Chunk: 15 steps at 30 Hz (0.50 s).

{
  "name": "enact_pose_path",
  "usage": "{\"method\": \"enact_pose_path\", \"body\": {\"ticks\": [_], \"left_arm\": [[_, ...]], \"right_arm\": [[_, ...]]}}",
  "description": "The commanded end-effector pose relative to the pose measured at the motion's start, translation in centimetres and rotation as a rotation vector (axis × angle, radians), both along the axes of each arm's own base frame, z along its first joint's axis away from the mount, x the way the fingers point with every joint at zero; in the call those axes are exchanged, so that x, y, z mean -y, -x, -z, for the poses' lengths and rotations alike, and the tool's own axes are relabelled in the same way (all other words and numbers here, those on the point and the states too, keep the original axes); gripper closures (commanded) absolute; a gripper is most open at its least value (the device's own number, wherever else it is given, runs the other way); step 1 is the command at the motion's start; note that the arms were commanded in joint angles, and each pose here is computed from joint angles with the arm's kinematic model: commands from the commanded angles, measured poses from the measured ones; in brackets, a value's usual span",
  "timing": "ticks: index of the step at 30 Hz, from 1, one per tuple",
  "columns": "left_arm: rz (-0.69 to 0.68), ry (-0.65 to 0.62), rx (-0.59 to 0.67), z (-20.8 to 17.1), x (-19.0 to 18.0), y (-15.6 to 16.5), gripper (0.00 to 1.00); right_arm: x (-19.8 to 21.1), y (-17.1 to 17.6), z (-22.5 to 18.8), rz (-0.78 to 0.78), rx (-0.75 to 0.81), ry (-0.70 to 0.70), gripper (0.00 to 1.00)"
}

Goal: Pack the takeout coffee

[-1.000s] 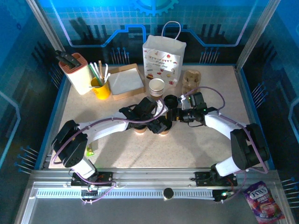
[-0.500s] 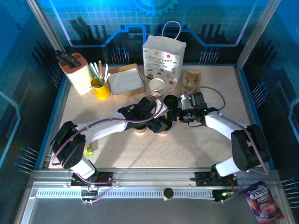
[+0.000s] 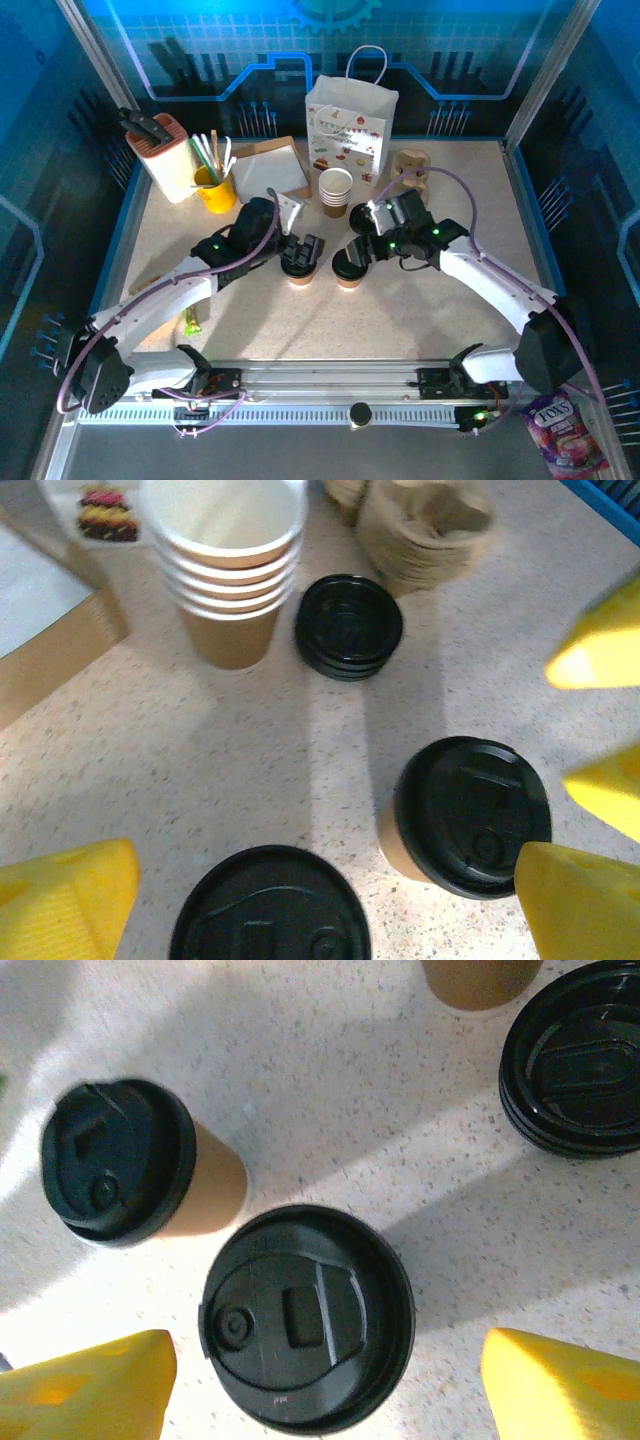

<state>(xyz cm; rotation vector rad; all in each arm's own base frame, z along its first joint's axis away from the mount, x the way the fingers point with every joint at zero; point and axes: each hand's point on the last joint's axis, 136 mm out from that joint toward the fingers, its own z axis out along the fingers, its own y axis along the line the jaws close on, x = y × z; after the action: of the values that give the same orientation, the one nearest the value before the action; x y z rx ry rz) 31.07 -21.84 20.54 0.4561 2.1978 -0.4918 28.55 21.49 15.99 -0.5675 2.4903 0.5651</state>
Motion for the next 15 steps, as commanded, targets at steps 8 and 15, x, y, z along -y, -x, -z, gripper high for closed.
{"method": "enact_pose_path", "body": {"ticks": [8, 15], "left_arm": [[-0.266, -0.062, -0.259, 2.1, -5.5, -0.3, 0.0], [-0.357, -0.205, -0.288, 2.8, -8.3, -0.1, 0.0]], "right_arm": [[-0.6, 0.8, -0.1, -0.086, 0.031, 0.237, 0.14], [-1.0, 0.8, 0.0, -0.087, 0.015, 0.236, 0.15]]}}
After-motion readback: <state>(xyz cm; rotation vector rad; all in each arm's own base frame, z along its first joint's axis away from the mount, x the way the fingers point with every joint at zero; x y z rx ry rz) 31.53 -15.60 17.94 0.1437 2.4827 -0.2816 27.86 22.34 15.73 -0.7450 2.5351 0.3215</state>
